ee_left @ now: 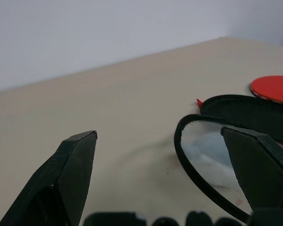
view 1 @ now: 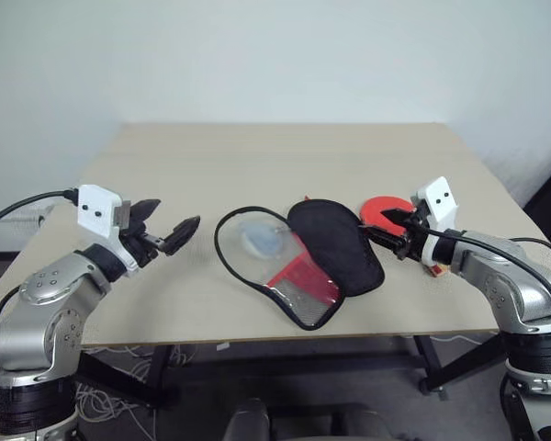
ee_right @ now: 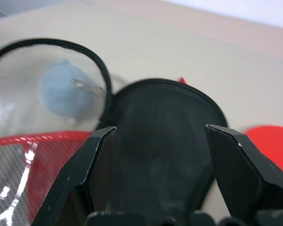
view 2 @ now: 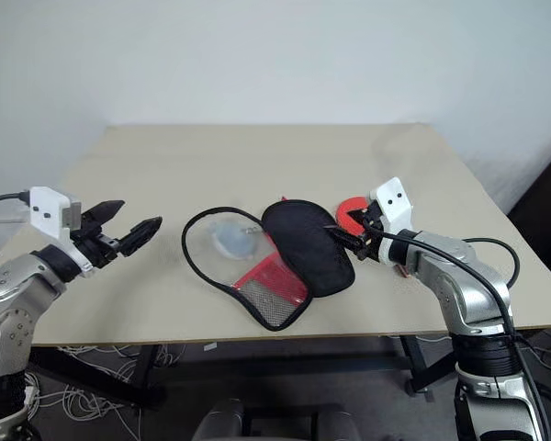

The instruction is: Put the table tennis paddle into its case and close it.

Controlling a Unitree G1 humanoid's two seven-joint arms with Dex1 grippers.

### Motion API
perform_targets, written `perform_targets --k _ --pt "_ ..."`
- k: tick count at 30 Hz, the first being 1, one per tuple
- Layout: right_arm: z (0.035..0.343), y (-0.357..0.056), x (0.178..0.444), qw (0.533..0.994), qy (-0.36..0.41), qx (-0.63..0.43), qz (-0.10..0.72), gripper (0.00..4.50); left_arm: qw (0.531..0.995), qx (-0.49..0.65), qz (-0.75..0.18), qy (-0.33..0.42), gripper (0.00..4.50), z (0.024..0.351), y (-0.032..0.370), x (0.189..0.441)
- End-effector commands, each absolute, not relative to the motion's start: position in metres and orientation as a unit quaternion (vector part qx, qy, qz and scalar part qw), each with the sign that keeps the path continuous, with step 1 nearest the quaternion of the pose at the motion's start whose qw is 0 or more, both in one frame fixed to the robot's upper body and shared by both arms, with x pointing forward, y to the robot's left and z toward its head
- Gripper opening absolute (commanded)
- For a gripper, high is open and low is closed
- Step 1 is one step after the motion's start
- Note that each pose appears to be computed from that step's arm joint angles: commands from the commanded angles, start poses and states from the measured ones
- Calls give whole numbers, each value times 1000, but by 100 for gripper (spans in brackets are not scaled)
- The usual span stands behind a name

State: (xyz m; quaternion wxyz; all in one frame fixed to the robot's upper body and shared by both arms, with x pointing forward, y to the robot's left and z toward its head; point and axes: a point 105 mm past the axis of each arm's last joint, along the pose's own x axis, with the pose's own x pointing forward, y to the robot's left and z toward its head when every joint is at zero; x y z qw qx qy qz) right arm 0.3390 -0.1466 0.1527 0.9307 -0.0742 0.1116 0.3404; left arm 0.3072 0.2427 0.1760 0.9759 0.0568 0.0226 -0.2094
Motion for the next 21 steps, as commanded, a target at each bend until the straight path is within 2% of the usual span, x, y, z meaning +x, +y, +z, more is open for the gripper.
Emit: perform_targets --k 1,13,21 --pt "170 -156 343 934 87 -93 334 326 974 73 -214 -1 448 186 239 305" --pt "154 -200 346 931 140 -131 311 326 968 64 -234 62 448 141 250 280" --pt "138 -229 368 940 208 -137 234 326 959 72 -272 43 448 156 249 282"
